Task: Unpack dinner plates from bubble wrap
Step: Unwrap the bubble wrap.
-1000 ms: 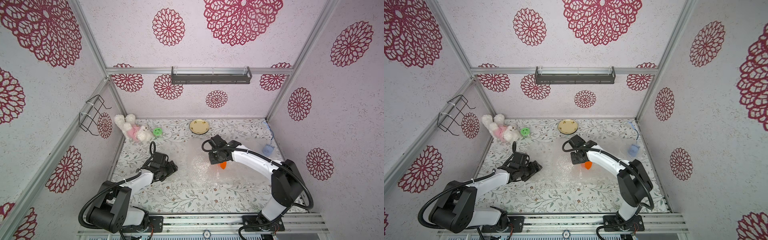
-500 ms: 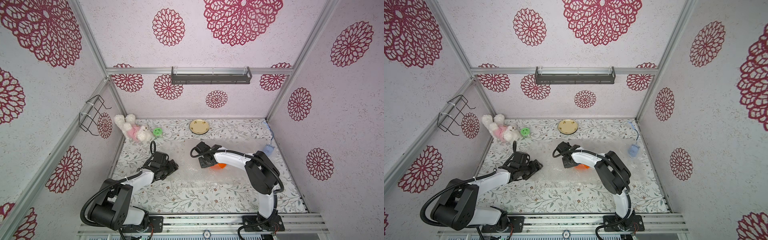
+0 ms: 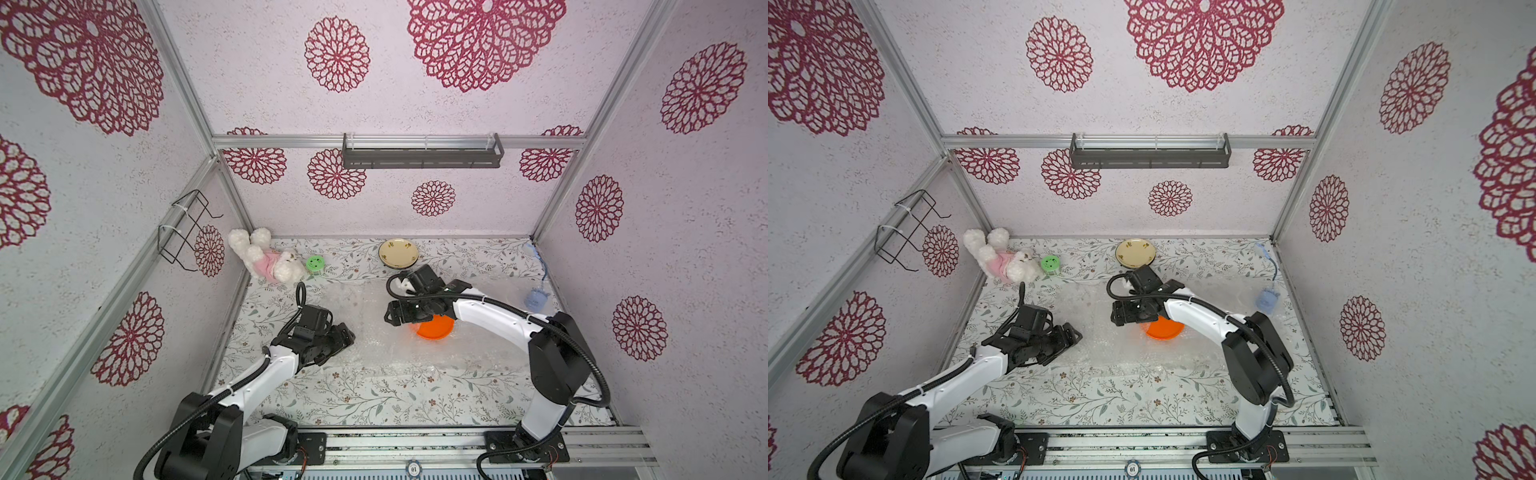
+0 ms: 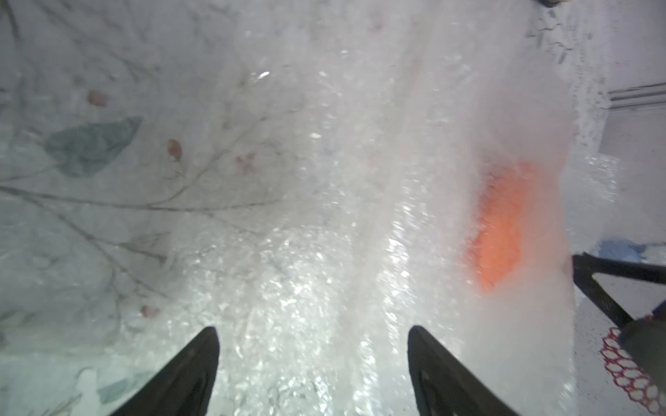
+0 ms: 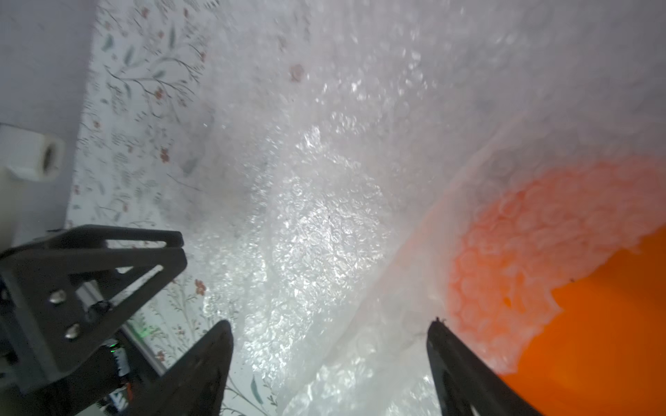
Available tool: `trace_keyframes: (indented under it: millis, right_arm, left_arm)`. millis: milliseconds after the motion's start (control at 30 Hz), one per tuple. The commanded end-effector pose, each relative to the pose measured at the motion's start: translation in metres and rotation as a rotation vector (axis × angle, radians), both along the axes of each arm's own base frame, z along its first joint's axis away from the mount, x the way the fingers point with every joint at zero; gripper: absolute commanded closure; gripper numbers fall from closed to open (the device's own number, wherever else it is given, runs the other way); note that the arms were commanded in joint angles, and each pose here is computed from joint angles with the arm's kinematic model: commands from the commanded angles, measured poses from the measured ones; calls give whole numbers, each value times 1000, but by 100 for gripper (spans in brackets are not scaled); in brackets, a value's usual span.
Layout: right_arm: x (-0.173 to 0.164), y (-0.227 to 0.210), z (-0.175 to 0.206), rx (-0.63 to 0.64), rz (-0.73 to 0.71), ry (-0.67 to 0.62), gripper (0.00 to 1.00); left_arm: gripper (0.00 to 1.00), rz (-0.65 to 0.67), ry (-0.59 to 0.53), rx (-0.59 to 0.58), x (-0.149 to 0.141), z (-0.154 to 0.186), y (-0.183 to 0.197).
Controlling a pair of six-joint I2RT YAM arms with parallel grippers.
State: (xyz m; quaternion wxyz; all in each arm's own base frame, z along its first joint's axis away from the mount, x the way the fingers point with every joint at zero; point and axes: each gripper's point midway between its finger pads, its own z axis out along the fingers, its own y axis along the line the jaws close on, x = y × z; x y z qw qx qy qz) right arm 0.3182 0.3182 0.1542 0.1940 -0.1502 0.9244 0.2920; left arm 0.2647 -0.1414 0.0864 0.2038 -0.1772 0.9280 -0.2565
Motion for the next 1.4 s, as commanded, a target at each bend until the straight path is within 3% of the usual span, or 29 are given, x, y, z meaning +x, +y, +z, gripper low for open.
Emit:
trace_keyframes:
  millis: [0,100,200,267,433,600,833,1133,1367]
  right_arm:
    - [8,-28,28,97,-21,-22,7]
    - [19,-65,25,112,-125,-24,1]
    - [29,-110,13,104,-275,-21,1]
    - [30,-127,6,167,-320,5,1]
    - [21,-131,-15,252,-314,84,1]
    - [16,-122,-28,317,-294,142,1]
    - [24,-124,-34,400,-324,193,1]
    - [28,-119,-42,464,-349,244,1]
    - [28,-118,-37,497,-352,250,1]
  left_arm:
    - [15,-73,-65,48,-3,26,-12]
    - [14,-145,-139,126,-5,43,-29]
    - [13,-244,-192,198,-7,53,-56]
    - [12,-304,-204,248,-7,51,-74]
    - [11,-417,-224,342,0,47,-118]
    - [11,-484,-219,316,16,42,-170]
    - [12,-614,-186,276,13,9,-240]
    - [18,-605,-241,209,9,1,-290]
    - [26,-528,-133,372,17,-40,-281]
